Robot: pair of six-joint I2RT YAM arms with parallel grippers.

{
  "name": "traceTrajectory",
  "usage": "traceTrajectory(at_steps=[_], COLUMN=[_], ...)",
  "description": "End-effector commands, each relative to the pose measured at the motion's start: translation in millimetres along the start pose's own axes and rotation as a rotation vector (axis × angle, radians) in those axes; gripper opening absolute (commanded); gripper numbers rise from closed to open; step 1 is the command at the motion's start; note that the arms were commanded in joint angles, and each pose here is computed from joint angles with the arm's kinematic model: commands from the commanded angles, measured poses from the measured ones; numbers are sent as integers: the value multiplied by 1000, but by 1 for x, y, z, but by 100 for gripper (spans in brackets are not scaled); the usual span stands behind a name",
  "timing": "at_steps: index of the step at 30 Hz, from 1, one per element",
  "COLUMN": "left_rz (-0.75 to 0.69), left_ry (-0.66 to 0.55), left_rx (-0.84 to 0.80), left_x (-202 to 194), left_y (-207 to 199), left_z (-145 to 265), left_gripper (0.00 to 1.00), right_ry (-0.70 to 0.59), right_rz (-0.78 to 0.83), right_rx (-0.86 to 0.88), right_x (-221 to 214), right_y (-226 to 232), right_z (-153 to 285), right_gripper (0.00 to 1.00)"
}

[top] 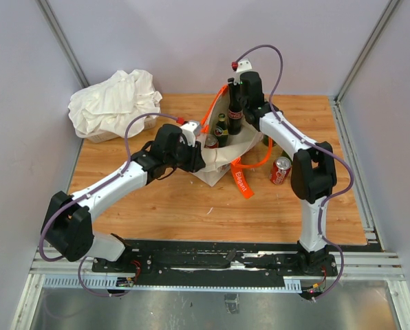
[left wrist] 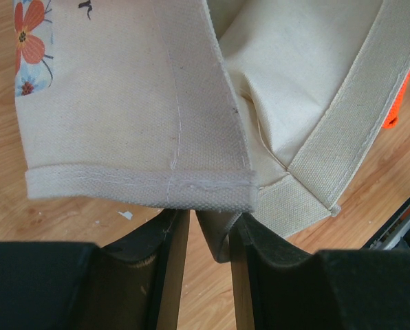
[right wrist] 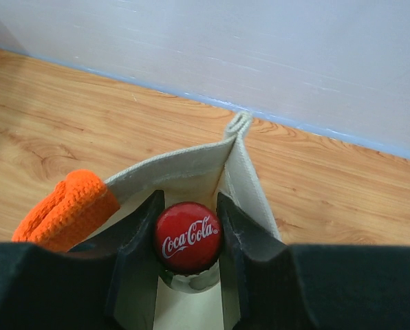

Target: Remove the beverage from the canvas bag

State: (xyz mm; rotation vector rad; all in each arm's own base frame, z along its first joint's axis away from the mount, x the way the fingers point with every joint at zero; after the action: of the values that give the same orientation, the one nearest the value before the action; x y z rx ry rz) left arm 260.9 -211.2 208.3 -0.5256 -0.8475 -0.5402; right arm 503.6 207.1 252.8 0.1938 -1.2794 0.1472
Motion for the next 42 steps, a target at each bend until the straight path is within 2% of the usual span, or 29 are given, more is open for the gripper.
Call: traceTrajectory(at_steps=[1, 15, 26, 34, 42], left_rz=[-10, 1, -12, -23, -35], left_ry=[-42, -35, -26, -16, -13], left_rx=[-4, -22, -29, -5, 58], left_x=[5, -6, -8, -10, -13], left_y=[0, -1, -1, 2, 7], left_z=[-3, -4, -5, -3, 6], left_gripper=[33, 33, 33, 32, 29], right_ry=[-212, -419, -504, -553, -546], right_rz=[38, 33, 51, 56, 48], right_rx=[47, 138, 171, 108, -33], right_x=[76, 166, 205, 223, 211], right_y=[-2, 5, 14, -1, -25], right_z=[32, 105, 208, 282, 313], right_gripper=[1, 1, 1, 1, 1])
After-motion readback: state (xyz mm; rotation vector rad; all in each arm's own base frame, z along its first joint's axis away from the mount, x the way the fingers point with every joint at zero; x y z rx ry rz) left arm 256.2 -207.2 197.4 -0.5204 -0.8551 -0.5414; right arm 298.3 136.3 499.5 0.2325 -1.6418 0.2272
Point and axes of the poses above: each gripper's point midway between its finger pads, its own z axis back along the fingers, its own y axis along the line the jaws close on, x = y × z, the point moved 8 cm from there along z, back along the fingers, and after that the axes turned 7 degrees about -z, right-handed, at the moved point
